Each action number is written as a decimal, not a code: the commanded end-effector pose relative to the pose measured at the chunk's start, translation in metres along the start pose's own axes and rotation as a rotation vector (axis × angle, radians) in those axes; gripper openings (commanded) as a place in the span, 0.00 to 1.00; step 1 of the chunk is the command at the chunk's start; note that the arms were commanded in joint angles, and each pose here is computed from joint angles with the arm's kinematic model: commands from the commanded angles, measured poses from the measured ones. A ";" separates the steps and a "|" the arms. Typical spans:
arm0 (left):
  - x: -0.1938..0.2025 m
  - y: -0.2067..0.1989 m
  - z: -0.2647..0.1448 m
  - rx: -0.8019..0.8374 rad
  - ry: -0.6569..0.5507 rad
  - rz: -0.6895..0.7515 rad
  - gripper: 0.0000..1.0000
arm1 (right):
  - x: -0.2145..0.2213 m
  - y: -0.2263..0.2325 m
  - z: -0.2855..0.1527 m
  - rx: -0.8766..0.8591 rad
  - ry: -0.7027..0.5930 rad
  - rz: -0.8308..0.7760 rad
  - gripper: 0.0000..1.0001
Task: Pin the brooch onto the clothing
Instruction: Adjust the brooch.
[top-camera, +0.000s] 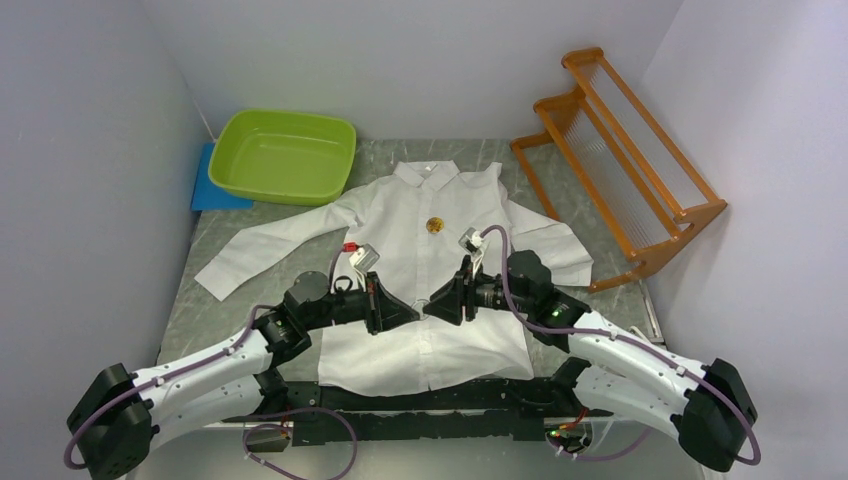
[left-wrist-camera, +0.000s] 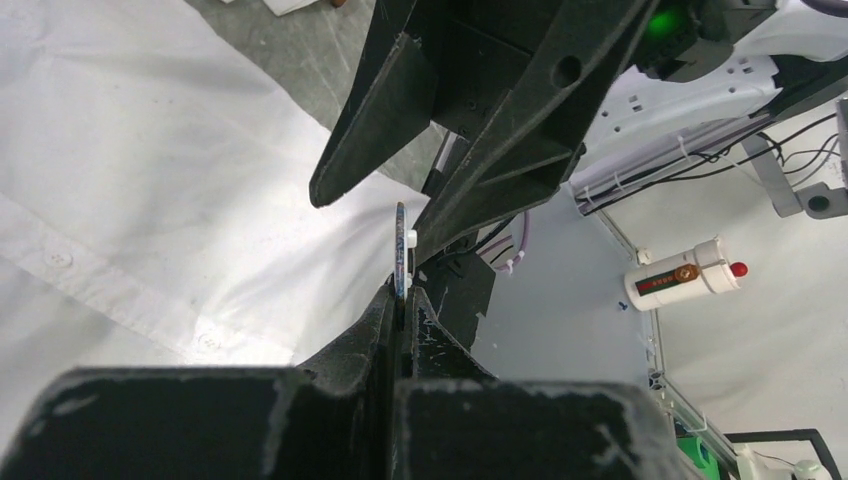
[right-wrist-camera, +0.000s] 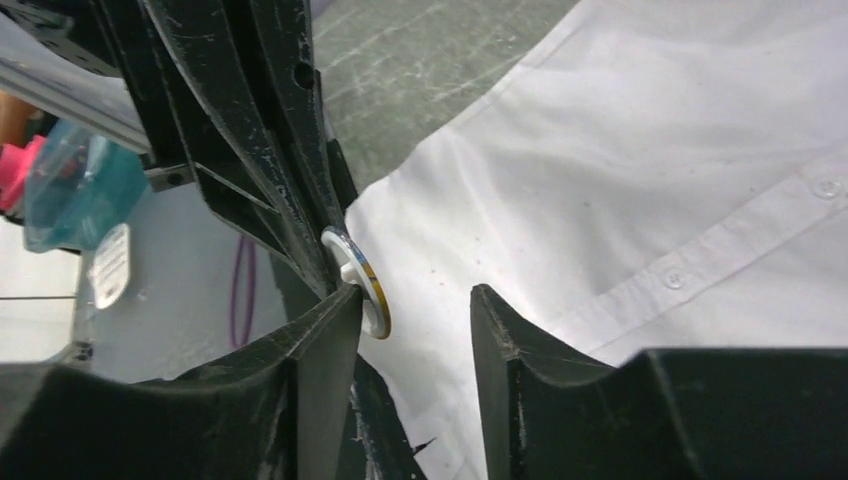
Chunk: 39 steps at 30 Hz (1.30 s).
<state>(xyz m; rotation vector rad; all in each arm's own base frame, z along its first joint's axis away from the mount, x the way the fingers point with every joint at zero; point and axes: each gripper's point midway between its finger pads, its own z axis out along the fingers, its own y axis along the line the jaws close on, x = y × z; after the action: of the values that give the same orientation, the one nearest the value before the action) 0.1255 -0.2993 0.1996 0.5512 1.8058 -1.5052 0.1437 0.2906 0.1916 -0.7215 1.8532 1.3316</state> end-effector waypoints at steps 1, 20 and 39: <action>-0.030 -0.033 0.004 0.109 -0.086 0.073 0.03 | -0.006 0.011 0.004 -0.012 -0.007 -0.107 0.53; -0.033 -0.044 -0.004 0.147 -0.094 0.109 0.03 | -0.026 0.028 -0.019 -0.033 -0.185 -0.155 0.52; -0.035 -0.048 -0.007 0.157 -0.102 0.119 0.03 | -0.025 0.053 -0.011 -0.211 -0.186 -0.135 0.22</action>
<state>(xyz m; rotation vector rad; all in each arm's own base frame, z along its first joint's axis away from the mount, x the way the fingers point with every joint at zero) 0.1154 -0.2996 0.2267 0.6138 1.6729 -1.5510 0.1135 0.2987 0.2303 -0.8001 1.5828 1.4673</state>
